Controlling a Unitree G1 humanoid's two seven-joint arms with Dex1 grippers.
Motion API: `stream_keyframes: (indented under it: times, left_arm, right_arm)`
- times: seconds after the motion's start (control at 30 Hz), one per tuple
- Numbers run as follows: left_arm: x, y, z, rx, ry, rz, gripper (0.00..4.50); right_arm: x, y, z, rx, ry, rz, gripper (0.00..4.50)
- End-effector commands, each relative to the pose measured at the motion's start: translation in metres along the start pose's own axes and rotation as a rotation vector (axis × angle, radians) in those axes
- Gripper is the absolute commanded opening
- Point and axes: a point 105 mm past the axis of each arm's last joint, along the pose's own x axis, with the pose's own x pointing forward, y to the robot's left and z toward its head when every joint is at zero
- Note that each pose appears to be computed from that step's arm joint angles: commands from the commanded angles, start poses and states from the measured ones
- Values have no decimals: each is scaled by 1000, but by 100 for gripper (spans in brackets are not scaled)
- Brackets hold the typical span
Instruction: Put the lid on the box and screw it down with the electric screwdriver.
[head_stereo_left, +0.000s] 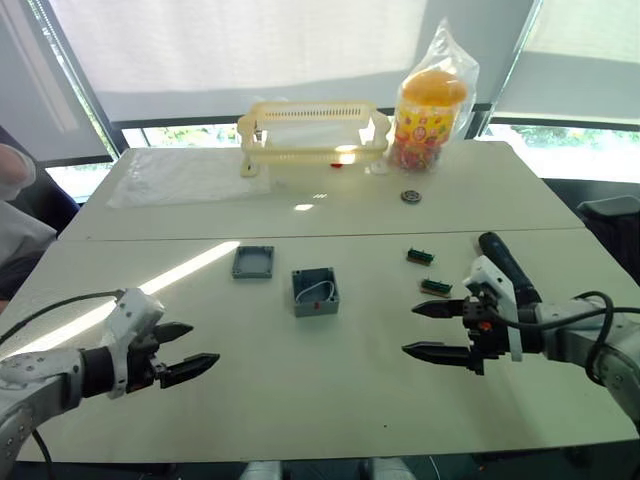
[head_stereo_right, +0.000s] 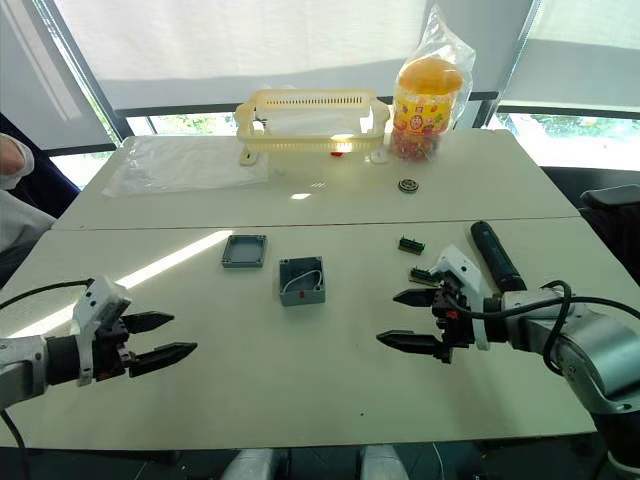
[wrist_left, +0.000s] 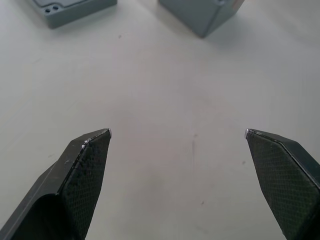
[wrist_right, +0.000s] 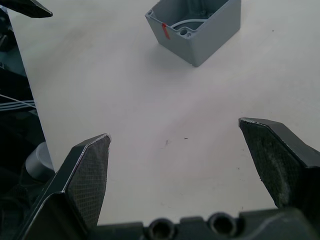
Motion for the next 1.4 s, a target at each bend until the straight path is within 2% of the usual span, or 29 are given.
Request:
stream_keyframes:
  times: [0.03, 0.2, 0.3, 0.37, 0.5, 0.63, 0.73, 0.87, 1.0, 1.33, 1.4]
  left_arm:
    - [-3, 4, 6, 65, 47, -5, 442]
    - [-6, 18, 37, 185, 190, -65, 442]
    - [9, 13, 92, 362, 153, -146, 442]
    - [22, 8, 118, 450, 141, -188, 442]
    - [58, -16, 151, 578, 134, -308, 442]
    - [93, -44, 146, 638, 192, -467, 442]
    - [113, -51, 142, 641, 223, -503, 442]
    - [124, -60, 133, 664, 275, -546, 442]
    - [132, -63, 121, 694, 325, -558, 442]
    - [153, -62, 114, 675, 340, -548, 442]
    - [158, -61, 110, 679, 357, -546, 390]
  right_arm:
    - [-3, -3, 8, -39, -8, -31, 450]
    - [-5, 1, 16, -44, -16, -33, 450]
    - [2, 10, 29, -59, -46, 0, 450]
    - [7, 15, 33, -68, -50, 11, 450]
    - [21, 20, 34, -75, -70, 3, 450]
    - [33, 19, 27, -75, -69, -56, 450]
    - [37, 20, 26, -64, -91, -85, 450]
    - [39, 22, 25, -52, -115, -116, 450]
    - [38, 23, 24, -40, -136, -150, 450]
    - [37, 24, 26, -27, -171, -208, 450]
    - [37, 24, 27, -22, -180, -222, 450]
